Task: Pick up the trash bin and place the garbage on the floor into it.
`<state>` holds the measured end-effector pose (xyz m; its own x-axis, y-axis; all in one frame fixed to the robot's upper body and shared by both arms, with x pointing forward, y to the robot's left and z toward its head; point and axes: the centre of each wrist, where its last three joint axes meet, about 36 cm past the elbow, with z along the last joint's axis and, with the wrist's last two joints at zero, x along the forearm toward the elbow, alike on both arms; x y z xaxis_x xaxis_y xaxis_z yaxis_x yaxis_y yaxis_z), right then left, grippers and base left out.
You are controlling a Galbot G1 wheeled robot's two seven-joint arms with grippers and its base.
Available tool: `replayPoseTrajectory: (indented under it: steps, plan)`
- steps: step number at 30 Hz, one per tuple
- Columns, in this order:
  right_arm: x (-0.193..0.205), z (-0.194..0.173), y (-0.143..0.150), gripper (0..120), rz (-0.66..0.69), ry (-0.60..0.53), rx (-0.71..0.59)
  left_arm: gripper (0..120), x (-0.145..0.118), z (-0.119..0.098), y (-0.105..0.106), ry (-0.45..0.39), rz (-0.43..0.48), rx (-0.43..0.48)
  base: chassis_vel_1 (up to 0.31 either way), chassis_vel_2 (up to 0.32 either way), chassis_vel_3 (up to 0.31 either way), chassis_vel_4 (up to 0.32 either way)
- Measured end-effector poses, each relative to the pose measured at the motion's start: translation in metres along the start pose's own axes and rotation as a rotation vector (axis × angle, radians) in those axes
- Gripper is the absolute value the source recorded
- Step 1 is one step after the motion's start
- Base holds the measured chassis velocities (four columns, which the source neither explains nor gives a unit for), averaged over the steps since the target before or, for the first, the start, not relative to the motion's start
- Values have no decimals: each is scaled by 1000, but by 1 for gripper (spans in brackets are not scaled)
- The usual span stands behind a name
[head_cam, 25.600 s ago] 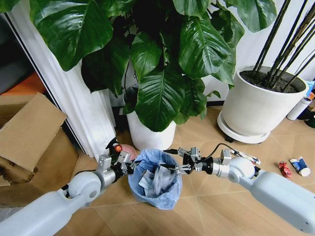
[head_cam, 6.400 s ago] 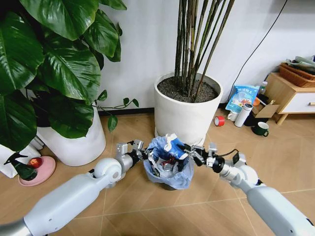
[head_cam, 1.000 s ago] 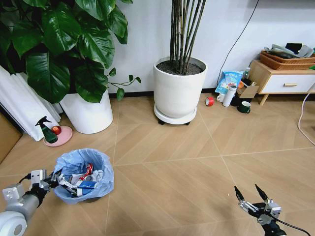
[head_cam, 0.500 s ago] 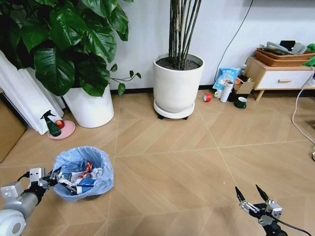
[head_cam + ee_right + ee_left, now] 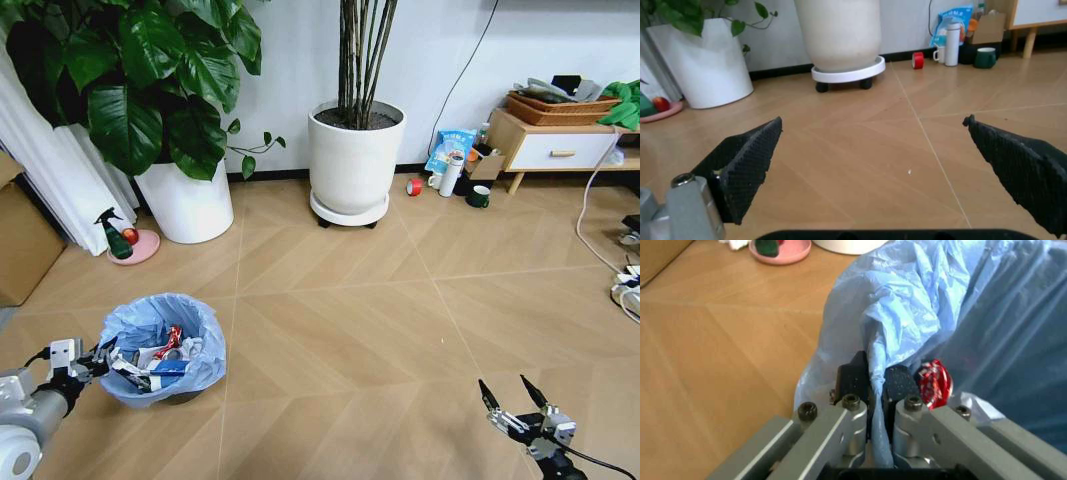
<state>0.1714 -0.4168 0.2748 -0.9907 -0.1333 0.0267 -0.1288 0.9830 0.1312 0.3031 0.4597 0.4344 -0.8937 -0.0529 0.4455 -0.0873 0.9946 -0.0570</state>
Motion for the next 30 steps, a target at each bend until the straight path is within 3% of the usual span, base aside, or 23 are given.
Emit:
replayPoseTrajectory:
  steps: [30]
  plan:
    - [-3, -2, 2, 100, -19, -2, 3, 0, 10, -7, 8, -9, -9, 0, 177, -176, -180, 176]
